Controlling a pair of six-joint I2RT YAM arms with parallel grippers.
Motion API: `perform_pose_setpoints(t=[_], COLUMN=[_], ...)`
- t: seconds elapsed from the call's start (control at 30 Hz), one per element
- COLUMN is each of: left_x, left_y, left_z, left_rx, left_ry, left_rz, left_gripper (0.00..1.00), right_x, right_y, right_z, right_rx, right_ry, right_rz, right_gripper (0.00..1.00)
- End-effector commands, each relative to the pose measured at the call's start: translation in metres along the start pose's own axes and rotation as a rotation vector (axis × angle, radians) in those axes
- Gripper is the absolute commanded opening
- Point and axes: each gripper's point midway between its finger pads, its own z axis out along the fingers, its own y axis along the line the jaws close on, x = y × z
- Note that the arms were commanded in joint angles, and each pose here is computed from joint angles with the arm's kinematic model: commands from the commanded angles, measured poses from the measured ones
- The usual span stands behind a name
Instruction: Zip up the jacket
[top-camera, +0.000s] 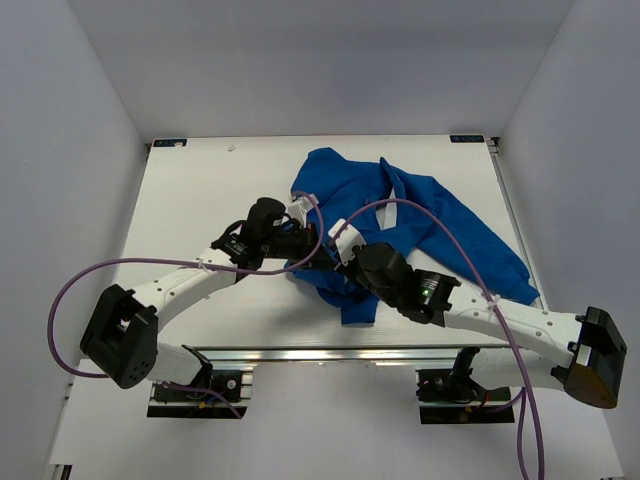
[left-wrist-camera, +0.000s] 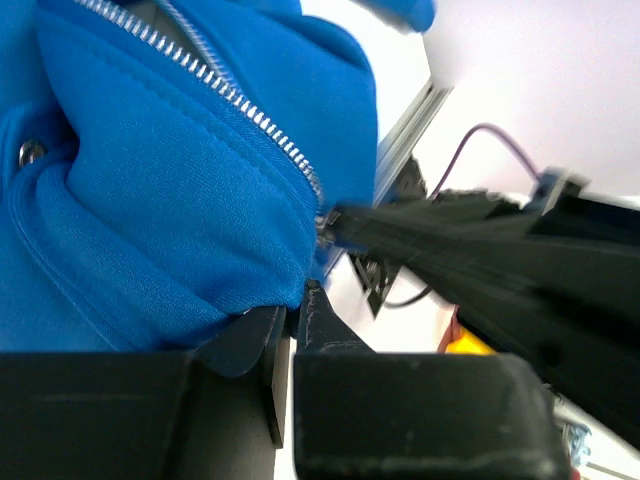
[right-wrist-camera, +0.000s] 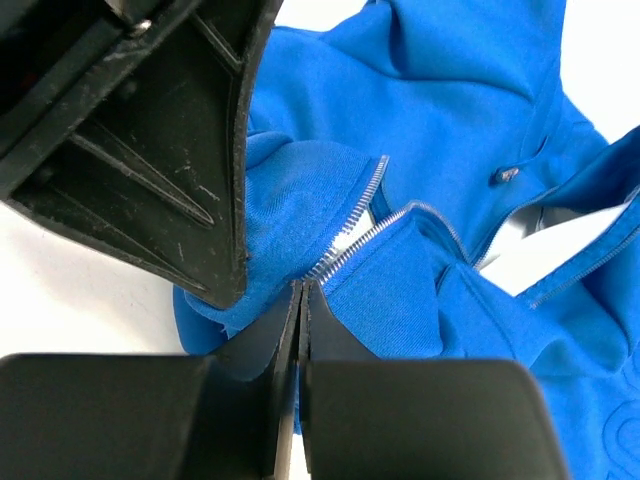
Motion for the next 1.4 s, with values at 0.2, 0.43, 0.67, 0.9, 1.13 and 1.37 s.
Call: perform_pose_setpoints(t=[0.2,0.43,0.67,0.9,1.13,1.37], left_x=[0.008,-0.012,-0.025,-0.037,-0.045,-0.055], left_y=[-0.004,-0.025,-0.006,-0.011,-0.044,-0.035], left_z=[-0.008,-0.018,-0.057,-0.079,-0.049,-0.042], left_rx=[-0.026,0.012,-0.239,-0.345,-0.418,-0.484], left_ry=[0.069,0.006,-0.054,-0.139,-0.161,-0.174], left_rz=[0.046,0.171,0.342,0.516,0.727,0.814], left_gripper=[0.56,0.87,0.98,0.98,0.98,0.98], right_x=[-0.023,-0.029,-0.038,-0.056,-0.077,-0.075], right_y=[-0.001,-0.008,-0.013,-0.017,-0.024,-0.028], right_z=[-0.008,-0.003,-0.003,-0.008,-0.01,-0.01], right_rx=[-0.071,-0.041,-0.079,-0.126,-0.124,-0.129], right_ry=[-0.121,-0.098,-0.116,-0.146,-0.181,-0.166], right_rz=[-0.098,-0.022,0.059,0.101,0.119,0.154], right_gripper=[0.0,0.0,0.0,0.0,0.0,0.0])
